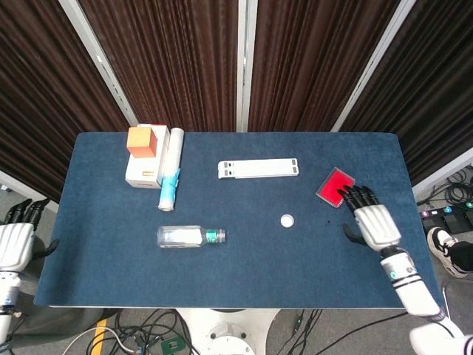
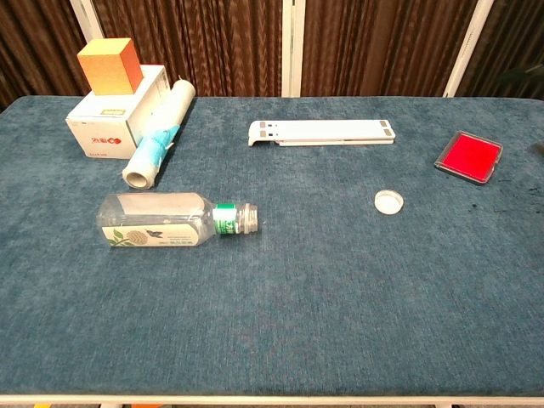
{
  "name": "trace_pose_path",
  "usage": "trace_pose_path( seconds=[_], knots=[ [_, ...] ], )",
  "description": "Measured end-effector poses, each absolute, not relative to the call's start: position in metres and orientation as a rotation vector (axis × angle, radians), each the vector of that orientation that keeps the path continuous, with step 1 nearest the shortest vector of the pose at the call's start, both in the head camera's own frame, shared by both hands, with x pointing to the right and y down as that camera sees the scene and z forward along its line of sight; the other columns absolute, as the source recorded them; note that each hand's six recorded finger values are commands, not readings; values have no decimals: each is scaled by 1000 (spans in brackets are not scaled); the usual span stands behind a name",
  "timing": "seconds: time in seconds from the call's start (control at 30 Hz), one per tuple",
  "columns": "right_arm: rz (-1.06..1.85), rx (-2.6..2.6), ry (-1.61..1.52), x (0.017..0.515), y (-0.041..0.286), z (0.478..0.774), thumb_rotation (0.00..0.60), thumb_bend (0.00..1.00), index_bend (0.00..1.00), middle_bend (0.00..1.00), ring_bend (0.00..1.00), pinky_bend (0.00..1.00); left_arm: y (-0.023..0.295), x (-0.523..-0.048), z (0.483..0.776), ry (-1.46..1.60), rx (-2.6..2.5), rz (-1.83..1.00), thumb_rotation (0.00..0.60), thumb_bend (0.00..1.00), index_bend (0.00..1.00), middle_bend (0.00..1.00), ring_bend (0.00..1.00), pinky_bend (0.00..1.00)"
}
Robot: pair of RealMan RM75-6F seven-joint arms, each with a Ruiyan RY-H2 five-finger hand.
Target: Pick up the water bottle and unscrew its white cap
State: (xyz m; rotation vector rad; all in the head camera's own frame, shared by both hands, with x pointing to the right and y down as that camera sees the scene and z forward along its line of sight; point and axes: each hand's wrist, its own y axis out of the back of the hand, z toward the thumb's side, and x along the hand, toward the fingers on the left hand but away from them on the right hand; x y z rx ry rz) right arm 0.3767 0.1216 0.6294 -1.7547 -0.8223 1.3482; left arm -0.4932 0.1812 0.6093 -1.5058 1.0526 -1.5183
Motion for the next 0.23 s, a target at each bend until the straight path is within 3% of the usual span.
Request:
trace_pose_path(
  seconds=[0.23],
  knots=[
    [1308,-1627,-1078,432,167,555,600,395,0,0,0,0,207,-502,584,1120,-1466,-1517,600,222,112,141,64,81]
  ],
)
